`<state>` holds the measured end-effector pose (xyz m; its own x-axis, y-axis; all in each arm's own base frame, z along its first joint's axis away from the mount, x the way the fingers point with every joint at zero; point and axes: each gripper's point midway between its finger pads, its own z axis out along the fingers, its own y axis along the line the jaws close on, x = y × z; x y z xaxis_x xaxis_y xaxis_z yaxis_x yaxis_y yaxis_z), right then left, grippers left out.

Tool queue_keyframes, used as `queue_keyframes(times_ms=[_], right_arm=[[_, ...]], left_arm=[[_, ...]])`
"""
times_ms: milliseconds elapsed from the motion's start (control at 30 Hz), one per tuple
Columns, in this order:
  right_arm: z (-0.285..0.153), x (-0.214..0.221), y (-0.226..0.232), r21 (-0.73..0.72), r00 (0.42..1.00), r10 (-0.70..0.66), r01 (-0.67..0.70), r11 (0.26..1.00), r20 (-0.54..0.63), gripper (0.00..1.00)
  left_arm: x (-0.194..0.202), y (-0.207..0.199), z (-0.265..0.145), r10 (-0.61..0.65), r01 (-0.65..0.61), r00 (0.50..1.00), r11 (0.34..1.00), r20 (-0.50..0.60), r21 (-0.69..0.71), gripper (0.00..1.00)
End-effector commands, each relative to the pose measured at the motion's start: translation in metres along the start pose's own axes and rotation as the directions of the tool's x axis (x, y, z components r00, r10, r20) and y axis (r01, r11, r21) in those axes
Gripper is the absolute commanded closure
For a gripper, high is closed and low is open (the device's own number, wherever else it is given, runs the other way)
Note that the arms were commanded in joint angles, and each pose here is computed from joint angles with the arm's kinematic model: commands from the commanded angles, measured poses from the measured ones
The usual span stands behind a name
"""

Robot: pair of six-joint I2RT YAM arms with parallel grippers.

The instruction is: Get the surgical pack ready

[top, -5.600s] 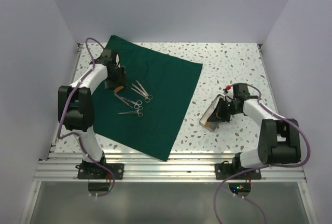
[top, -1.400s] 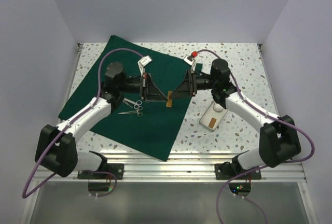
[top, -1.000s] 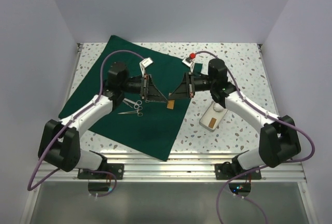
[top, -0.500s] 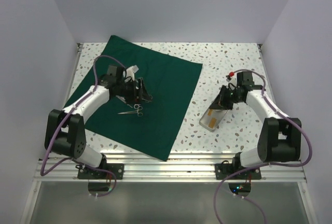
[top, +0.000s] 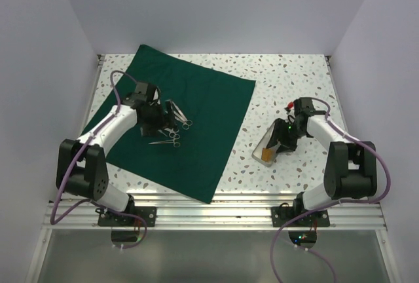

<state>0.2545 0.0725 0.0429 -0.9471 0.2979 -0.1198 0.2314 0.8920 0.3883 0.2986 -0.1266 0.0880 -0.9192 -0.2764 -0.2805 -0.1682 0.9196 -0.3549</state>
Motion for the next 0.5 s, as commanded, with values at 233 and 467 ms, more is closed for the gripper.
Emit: queue_keyframes(times_ms=[233,467], right_arm=[[-0.040,-0.023,0.009,0.067,0.997,-0.026,0.021,0.998,0.075,0.34],[-0.047,-0.022,0.061,-0.005,0.983,-0.143,0.144,0.989,0.114,0.33]], left_arm=[[-0.052,0.034,-0.003,-0.079,0.096,0.994,0.964,0.080,-0.248,0.05],[-0.087,0.059,0.015,-0.148,0.186,0.981,0.899,0.125,-0.397,0.26]])
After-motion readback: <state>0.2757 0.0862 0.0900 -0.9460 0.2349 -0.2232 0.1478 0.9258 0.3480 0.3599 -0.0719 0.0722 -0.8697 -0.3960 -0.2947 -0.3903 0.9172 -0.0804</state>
